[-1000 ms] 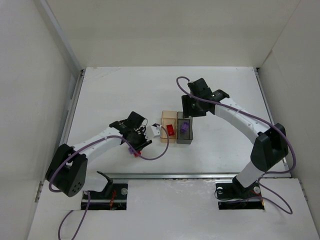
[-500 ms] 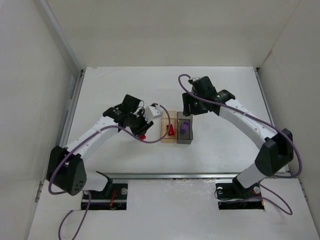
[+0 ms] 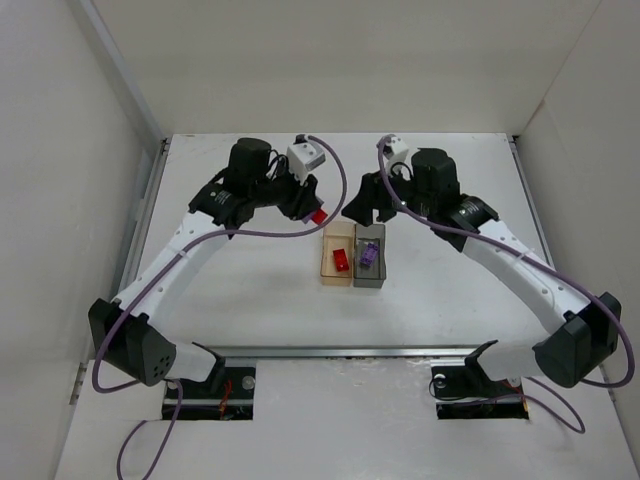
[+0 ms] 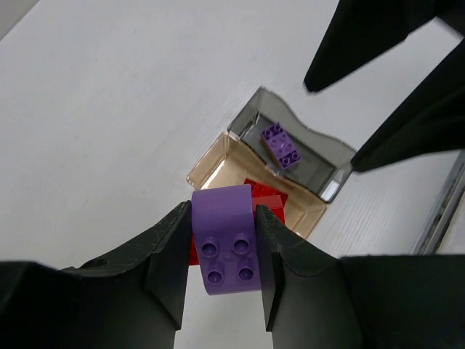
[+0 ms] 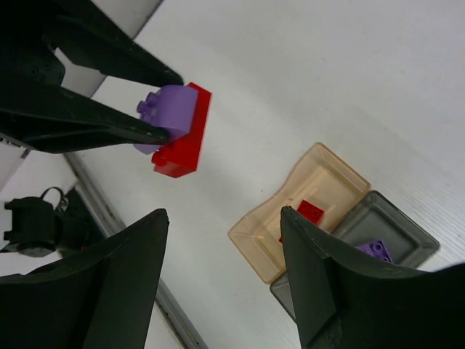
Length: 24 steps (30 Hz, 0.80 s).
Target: Sort the legos into containers by color
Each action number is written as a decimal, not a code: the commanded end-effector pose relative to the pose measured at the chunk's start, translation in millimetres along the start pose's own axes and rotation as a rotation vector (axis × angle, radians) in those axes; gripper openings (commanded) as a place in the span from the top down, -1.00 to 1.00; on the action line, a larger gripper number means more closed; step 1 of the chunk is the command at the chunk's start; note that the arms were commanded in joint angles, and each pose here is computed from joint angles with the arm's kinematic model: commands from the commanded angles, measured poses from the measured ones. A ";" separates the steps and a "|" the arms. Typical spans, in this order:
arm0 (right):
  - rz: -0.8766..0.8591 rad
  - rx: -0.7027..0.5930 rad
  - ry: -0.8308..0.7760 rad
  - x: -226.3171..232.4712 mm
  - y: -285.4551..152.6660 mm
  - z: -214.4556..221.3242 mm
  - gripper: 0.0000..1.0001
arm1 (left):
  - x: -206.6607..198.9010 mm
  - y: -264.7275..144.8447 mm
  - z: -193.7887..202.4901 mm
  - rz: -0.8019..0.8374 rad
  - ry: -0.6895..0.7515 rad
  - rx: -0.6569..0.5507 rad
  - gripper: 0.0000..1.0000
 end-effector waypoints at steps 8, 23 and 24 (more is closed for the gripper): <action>-0.243 -0.048 -0.056 28.5 12.4 -21.0 -0.39 | -7.6 -4.1 -44.0 0.036 -0.059 -0.177 1.00; -0.318 0.037 -0.021 26.6 31.0 -15.3 -0.16 | -13.7 -5.0 -46.8 0.038 -0.049 -0.199 1.00; -0.318 0.037 -0.021 26.6 31.0 -15.3 -0.12 | -14.1 -3.5 -43.8 0.040 -0.053 -0.191 1.00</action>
Point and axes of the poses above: each gripper's point midway between its finger pads, its own y axis out along the fingers, its own x axis along the line the jaws close on, z = x × y, the point moved 9 cm from there along -y, back along the fingers, and after that the axes turned 7 degrees about y, right-handed, at the moved point
